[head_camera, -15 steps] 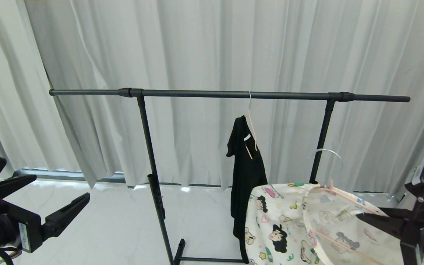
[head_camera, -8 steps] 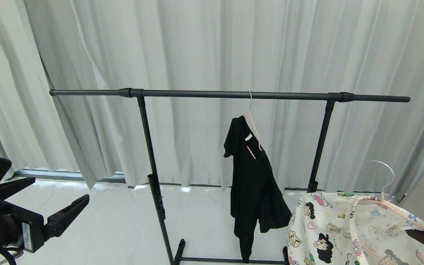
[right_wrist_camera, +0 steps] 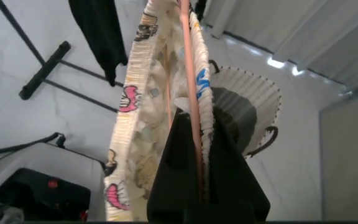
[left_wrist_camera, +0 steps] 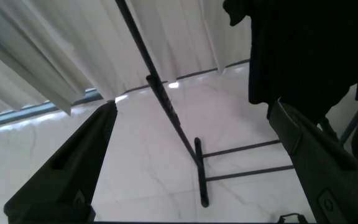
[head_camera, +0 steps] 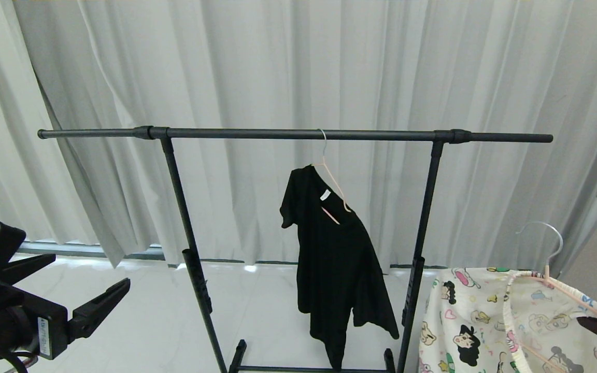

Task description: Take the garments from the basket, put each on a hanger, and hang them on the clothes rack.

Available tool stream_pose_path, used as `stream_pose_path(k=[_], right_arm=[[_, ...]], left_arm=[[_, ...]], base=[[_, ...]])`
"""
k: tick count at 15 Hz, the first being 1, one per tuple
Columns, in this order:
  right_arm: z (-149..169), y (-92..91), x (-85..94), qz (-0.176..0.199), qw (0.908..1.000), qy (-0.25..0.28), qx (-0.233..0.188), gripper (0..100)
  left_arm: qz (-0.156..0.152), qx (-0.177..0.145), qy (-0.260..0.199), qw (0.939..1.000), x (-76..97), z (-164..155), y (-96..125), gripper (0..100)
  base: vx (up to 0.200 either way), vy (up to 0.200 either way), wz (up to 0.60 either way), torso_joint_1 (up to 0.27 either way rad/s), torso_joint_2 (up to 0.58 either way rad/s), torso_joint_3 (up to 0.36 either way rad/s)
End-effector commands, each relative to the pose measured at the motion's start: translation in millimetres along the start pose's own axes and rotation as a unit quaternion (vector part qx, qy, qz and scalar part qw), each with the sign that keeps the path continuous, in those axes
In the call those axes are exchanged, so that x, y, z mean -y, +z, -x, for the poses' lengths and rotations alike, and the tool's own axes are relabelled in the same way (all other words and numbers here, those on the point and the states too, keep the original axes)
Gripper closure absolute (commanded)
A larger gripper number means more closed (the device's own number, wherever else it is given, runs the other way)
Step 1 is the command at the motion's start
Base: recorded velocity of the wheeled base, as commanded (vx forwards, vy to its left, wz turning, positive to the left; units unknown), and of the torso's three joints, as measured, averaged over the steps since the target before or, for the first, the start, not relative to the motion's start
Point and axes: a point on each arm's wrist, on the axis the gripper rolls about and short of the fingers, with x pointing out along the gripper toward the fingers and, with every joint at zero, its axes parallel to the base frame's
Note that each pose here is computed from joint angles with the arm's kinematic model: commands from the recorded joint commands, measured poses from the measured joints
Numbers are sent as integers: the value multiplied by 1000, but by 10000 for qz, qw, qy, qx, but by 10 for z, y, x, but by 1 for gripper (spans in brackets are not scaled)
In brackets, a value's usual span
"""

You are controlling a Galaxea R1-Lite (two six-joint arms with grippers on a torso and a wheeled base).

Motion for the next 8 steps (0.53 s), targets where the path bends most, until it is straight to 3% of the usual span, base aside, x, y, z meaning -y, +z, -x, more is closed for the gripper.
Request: stream_pose_path(k=[1,4,8], right_arm=[[-96,55,22,9,10000,57,37,100],[-337,373,103,126,9983,241,507,100],[-568,803,162,236,9955,334,854,100]], left_arm=[[0,-18,2,10000,-1,-5,-2,0],[8,-18,2,10000,-3,-10,5,0],[8,-18,2,10000,-2,-8,1,0]], base=[[0,0,0,0,0,0],[0,0,0,0,0,0],[200,0,0,-5,5,4]])
